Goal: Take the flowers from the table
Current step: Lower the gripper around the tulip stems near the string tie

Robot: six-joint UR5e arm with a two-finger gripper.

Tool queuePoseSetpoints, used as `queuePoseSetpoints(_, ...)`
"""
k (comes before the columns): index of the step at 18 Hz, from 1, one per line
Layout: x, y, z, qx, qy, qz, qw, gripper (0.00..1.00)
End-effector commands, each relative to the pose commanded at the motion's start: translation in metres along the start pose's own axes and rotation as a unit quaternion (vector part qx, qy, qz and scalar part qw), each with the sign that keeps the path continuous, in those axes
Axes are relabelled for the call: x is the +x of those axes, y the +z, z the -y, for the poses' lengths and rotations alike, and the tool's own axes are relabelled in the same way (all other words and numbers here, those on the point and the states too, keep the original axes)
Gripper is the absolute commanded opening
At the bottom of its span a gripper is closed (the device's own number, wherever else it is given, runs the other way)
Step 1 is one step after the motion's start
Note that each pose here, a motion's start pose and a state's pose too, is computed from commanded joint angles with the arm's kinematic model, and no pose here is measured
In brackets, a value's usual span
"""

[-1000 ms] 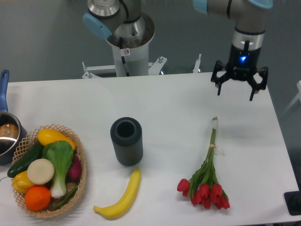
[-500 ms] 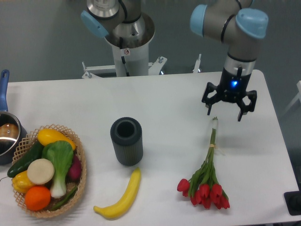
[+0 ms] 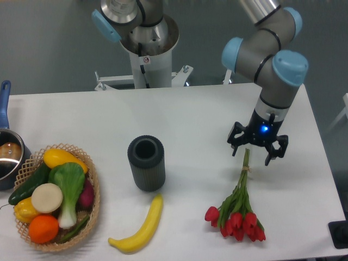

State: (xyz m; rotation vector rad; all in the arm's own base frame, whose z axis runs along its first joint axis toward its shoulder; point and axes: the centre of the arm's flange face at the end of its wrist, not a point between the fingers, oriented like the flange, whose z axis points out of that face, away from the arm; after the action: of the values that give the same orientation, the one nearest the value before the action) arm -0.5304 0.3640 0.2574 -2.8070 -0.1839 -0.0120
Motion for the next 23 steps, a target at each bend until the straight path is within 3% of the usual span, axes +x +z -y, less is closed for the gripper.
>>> queuePoseSetpoints(9, 0.003, 0.038, 0.003, -0.015, 0.005, -0.02, 0.9997, 1.0)
queuePoseSetpoints(15, 0.0, 0.066, 0.01, -0.072, 0.025, 0.009, 0.997, 1.0)
queuePoseSetpoints(23, -0.002, 0.07, 0.015, -0.074, 0.025, 0.011, 0.9969, 0.99)
